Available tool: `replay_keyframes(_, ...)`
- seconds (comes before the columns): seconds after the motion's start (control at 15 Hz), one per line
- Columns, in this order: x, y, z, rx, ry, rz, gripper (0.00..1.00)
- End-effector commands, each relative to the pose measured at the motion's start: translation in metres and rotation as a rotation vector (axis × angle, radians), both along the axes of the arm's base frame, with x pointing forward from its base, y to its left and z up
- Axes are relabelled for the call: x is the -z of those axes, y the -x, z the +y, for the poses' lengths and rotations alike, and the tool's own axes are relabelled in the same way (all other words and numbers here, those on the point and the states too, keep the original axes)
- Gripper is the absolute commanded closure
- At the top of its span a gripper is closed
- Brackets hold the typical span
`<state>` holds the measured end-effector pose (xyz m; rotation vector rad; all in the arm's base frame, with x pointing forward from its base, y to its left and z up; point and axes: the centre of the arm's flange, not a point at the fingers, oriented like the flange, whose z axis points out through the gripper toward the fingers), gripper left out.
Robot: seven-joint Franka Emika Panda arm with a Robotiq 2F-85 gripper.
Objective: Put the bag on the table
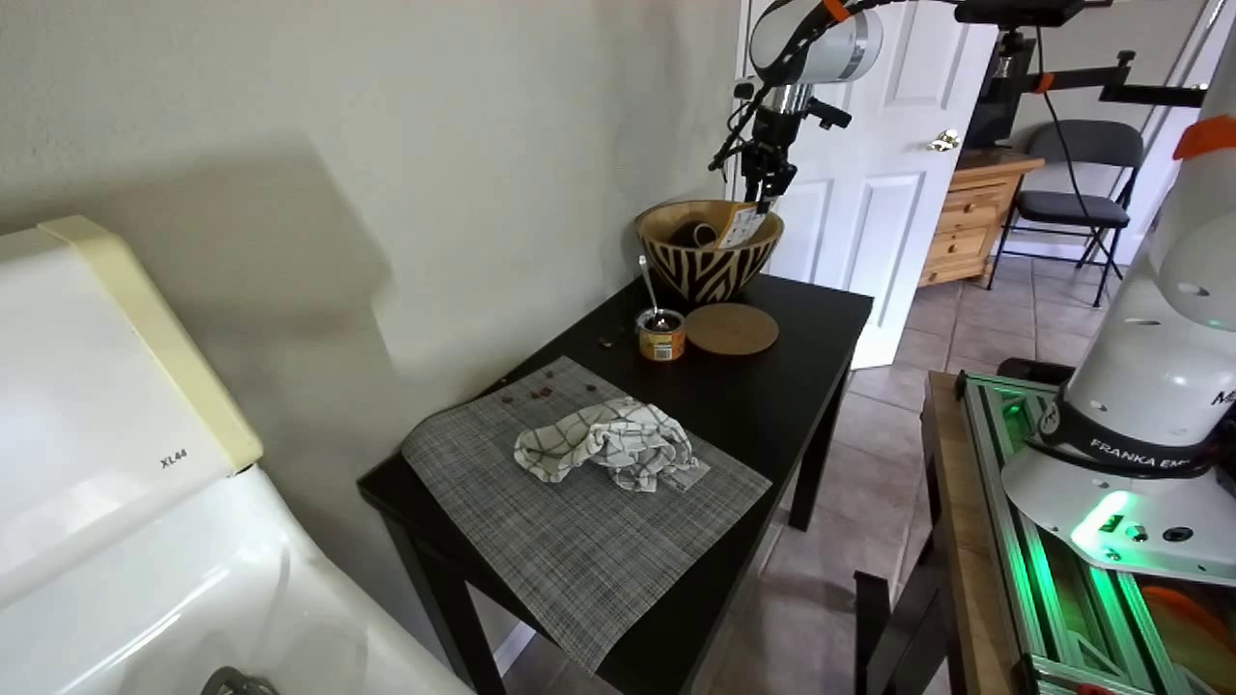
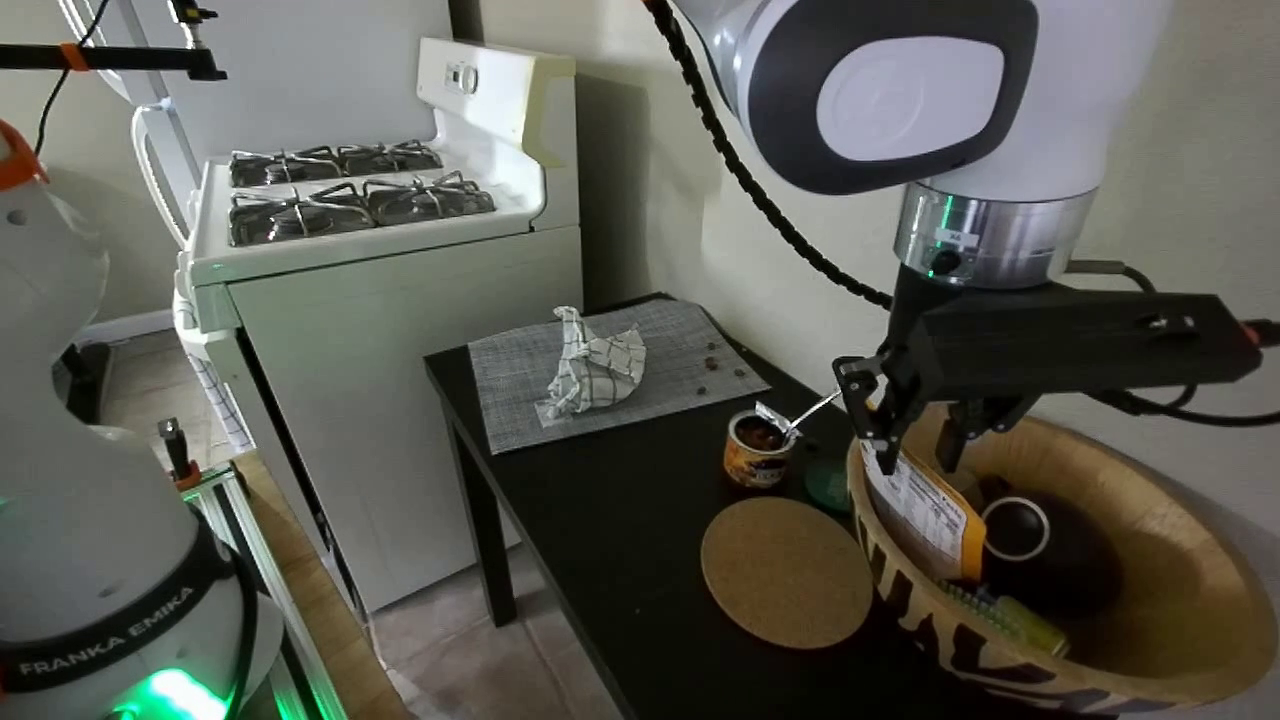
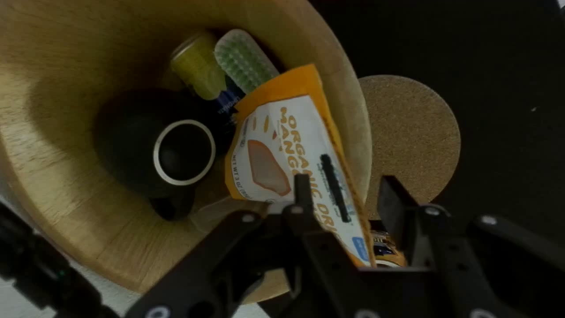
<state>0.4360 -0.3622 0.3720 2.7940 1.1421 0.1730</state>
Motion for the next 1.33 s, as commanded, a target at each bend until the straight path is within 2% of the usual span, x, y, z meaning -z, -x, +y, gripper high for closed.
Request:
replay_keyframes(0.0,0.013,0.001,-0.005,-0.017,0.000,-0.004,0.85)
replay_keyframes(0.13,0.015,0.001,-0.001,-0.031,-0.003,0.004,0.99)
replay_keyframes(0.27,0.011,0.002,0.005,-0.051,-0.013,0.012,1.00)
replay_keyframes(0.47,-0.018,0.002,0.014,-0.055,-0.021,-0.005,0.99)
replay_keyframes(0.6,-0.052,0.005,0.026,-0.067,-0.023,-0.053,0.99)
replay_keyframes(0.87,-0.137,0.004,0.078,-0.147,-0.015,-0.251,0.99)
replay_keyframes(1.0,-0.178,-0.002,0.115,-0.201,-0.028,-0.344,0.99)
replay_keyframes(1.07,-0.198,-0.005,0.137,-0.224,-0.052,-0.365,0.99)
replay_keyframes(1.2,-0.217,-0.020,0.194,-0.288,-0.124,-0.312,0.99)
replay_keyframes(1.27,-0.203,-0.016,0.151,-0.251,-0.058,-0.332,0.97)
